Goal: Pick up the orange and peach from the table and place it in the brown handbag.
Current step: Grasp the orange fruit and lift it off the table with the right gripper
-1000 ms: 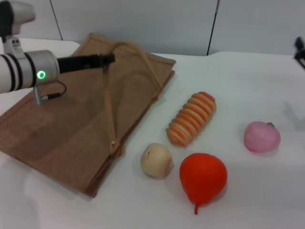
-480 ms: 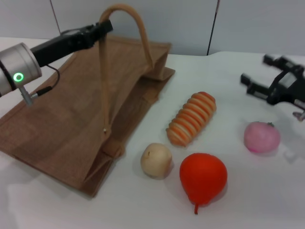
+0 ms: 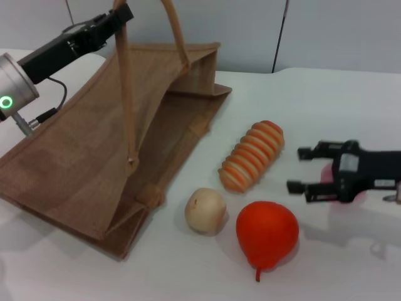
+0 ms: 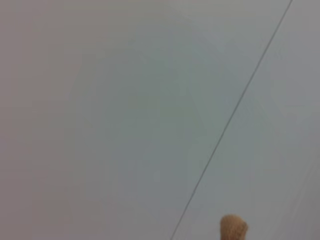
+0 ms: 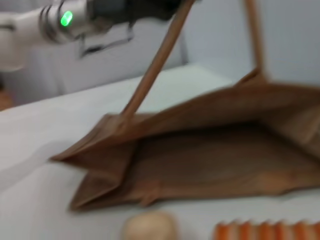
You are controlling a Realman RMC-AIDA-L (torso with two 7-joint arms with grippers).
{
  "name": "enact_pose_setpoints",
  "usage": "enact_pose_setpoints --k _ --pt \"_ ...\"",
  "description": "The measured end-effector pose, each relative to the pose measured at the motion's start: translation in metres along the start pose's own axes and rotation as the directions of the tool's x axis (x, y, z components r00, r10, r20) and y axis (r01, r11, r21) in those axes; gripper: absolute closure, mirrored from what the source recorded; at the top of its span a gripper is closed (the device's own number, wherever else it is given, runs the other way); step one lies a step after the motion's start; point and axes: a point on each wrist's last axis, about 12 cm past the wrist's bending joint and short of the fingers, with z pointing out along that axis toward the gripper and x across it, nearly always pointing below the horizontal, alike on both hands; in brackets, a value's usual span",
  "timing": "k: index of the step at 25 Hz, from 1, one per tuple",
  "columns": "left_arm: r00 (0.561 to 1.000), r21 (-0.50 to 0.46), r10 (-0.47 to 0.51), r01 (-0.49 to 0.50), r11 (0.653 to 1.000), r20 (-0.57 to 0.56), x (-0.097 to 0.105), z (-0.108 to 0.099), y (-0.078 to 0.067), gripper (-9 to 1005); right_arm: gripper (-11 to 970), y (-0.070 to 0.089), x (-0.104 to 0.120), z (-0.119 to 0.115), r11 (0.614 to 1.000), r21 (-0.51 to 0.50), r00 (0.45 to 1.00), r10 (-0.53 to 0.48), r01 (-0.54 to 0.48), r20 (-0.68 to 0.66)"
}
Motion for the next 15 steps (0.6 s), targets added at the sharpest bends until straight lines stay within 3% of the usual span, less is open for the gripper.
enact_pose_setpoints --k 9,15 --pt "0.998 0.109 0.010 -0.017 0.994 0.060 -0.009 -0.006 -0.011 867 125 0.008 -0.006 0.023 0.994 -0.111 0.994 -0.008 -0.005 -0.113" --pt "0.997 0.123 0.008 -0.018 0.992 0.082 -0.011 -0.008 -0.013 865 124 0.010 -0.007 0.030 0.989 -0.144 0.982 0.015 -0.043 -0.190"
